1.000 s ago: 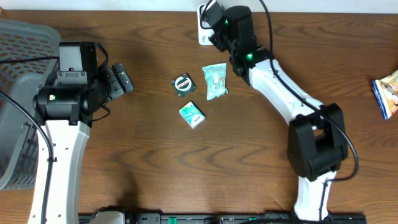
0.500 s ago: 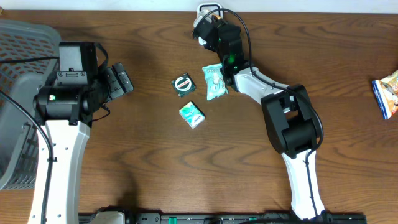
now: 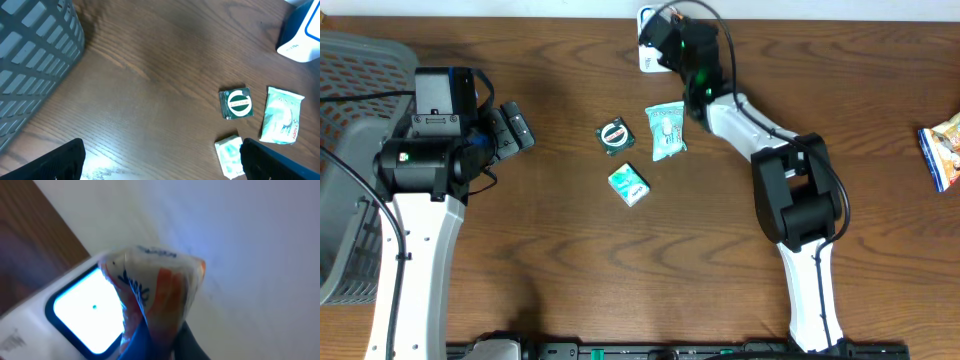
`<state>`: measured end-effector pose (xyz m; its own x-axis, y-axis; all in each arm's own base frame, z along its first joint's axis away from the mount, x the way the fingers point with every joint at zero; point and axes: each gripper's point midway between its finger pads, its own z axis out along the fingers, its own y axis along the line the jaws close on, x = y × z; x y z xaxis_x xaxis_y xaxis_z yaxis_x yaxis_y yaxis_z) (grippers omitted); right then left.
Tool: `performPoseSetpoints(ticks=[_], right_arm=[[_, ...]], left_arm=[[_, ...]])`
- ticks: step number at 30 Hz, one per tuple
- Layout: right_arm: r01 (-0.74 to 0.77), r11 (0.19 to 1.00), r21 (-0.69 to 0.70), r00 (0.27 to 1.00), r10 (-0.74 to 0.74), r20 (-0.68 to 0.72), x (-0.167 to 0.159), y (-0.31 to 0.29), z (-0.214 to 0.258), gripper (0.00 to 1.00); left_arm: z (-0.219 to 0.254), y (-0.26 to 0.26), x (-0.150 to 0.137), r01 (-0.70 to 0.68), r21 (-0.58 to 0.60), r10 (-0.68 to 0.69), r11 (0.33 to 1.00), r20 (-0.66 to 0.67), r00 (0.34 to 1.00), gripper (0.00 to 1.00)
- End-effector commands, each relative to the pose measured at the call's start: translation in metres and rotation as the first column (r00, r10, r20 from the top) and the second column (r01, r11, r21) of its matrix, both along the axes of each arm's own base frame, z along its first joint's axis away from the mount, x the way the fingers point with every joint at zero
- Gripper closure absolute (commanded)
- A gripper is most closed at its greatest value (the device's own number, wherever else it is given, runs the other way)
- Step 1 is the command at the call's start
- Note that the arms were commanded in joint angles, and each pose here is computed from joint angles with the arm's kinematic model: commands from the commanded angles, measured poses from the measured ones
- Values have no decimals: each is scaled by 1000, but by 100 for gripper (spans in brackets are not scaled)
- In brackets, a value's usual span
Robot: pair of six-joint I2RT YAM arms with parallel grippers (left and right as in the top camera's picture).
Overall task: Scan the item barcode
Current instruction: 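Hold the orange tissue pack up to the white scanner, then carry the orange pack to the right edge and release it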
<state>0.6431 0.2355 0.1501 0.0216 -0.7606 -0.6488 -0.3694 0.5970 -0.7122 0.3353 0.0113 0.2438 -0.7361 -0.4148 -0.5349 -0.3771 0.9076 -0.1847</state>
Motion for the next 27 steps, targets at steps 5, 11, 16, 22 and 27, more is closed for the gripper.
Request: performPoseSetpoints(ticks=[5,11,16,22,27], right_arm=[[4,1000,15,999,-4,-43,17,-5,12,99],[63,997,48,995,-59,-80,18,-12,4,99],[263,955,138,965,-258,-50,26,-46,26,99],[499,858,121,864,-480,-153,18,-132,30,99],[702,711,30,683,-661,-309,-10,-239,8,99]], left_arm=[[0,4,0,-8,17,8,1000,0,1000,2],[0,4,0,-9,17,9,1000,0,1000,2],[0,4,0,-9,17,9,1000,0,1000,2],[0,4,0,-9,17,9,1000,0,1000,2],[0,4,0,-9,17,9,1000,0,1000,2]])
